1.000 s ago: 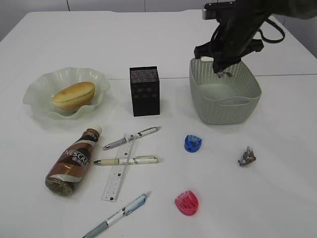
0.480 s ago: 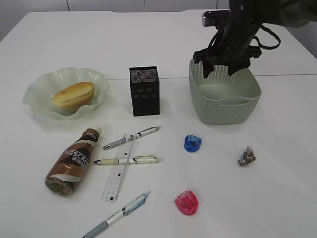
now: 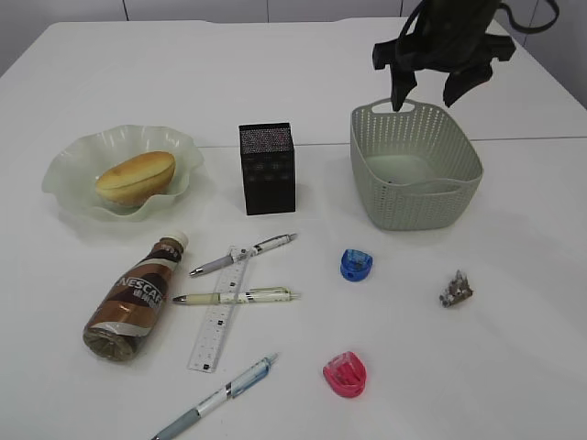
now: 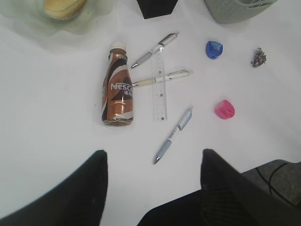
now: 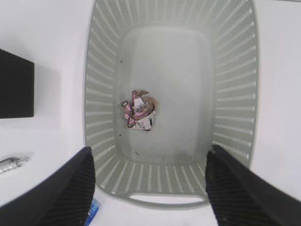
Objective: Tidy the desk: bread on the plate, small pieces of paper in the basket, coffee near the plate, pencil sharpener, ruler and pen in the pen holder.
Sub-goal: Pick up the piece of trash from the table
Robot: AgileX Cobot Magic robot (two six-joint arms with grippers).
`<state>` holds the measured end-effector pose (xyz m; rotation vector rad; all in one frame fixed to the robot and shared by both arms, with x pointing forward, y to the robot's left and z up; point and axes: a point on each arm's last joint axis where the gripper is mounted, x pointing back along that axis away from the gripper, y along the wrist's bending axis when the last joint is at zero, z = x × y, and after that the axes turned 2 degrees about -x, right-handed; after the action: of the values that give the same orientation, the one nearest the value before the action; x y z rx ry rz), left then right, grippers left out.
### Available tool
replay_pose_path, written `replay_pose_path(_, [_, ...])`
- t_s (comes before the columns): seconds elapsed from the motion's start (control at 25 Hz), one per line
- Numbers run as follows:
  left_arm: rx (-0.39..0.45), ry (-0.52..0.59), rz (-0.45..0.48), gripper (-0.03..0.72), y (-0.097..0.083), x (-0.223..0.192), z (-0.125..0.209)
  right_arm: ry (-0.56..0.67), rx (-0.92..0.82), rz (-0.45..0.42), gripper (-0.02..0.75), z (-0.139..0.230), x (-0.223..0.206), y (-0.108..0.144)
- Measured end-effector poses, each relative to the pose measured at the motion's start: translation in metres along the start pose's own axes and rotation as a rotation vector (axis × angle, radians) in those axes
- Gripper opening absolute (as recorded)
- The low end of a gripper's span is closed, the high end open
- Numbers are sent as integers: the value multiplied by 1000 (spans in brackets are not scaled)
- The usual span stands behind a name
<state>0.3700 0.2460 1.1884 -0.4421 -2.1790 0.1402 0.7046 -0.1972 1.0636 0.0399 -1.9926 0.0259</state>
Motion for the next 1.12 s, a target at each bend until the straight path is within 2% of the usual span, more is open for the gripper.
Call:
replay_pose_path(0.36, [0, 0, -1, 458, 0, 0, 0, -158, 7, -40, 540, 11, 106, -9])
replay_pose_path(0.52, [0, 0, -1, 458, 0, 0, 0, -159, 5, -49, 540, 33, 133, -14])
replay_pose_path(0.64, [0, 0, -1, 458, 0, 0, 0, -95, 1, -68, 535, 58, 135, -16])
replay_pose_path(0.8, [0, 0, -1, 458, 0, 0, 0, -18, 0, -72, 484, 94, 136, -21])
replay_pose_path(0.92, [0, 0, -1, 458, 0, 0, 0, 61, 3, -58, 451, 122, 126, -25])
replay_pose_path(1.12, [0, 0, -1, 458, 0, 0, 0, 131, 7, -47, 440, 145, 100, -27])
